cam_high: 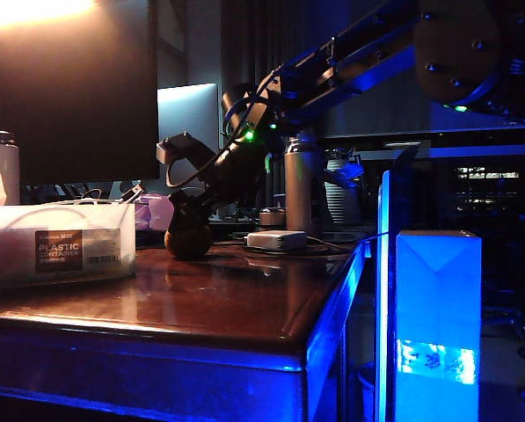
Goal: Pick up the kiwi and place it into the translucent box.
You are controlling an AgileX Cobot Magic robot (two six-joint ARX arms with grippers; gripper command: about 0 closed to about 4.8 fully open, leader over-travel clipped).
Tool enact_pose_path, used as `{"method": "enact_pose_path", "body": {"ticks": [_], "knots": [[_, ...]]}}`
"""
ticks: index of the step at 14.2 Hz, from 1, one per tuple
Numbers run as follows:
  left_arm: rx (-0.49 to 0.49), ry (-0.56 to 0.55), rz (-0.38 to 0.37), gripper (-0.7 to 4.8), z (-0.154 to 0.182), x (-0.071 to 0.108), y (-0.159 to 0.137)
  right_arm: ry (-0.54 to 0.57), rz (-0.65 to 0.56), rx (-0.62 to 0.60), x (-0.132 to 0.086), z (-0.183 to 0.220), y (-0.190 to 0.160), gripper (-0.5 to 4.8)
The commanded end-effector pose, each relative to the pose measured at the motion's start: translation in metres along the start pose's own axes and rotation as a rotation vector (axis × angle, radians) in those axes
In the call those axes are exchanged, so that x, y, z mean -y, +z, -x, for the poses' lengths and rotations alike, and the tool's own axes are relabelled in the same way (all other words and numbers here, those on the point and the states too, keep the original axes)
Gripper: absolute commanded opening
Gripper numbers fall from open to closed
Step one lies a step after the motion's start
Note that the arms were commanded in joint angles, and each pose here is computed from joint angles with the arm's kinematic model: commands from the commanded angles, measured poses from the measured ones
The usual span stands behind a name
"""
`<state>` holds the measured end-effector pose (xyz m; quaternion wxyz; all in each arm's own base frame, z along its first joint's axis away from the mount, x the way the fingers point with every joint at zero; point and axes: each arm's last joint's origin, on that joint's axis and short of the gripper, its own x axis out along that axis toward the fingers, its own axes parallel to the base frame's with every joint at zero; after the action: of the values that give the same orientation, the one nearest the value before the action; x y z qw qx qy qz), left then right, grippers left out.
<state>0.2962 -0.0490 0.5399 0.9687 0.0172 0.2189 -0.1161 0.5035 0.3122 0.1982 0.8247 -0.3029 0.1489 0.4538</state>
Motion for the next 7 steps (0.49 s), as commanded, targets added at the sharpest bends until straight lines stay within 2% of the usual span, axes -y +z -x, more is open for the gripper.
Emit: {"method": "enact_pose_path", "body": {"ticks": [1, 5, 7], "knots": [[0.022, 0.000, 0.001, -0.03, 0.0037, 0.0004, 0.0020, -0.017, 0.008, 0.024, 0.0024, -0.0029, -0.0021, 4.62], [0.022, -0.001, 0.001, -0.03, 0.0037, 0.0004, 0.0019, -0.014, 0.007, 0.033, 0.0010, -0.0075, -0.0055, 4.58], [0.020, -0.005, 0.002, -0.03, 0.0037, 0.0005, 0.0017, -0.007, -0.036, 0.024, -0.0004, -0.0099, -0.0086, 4.50]]}}
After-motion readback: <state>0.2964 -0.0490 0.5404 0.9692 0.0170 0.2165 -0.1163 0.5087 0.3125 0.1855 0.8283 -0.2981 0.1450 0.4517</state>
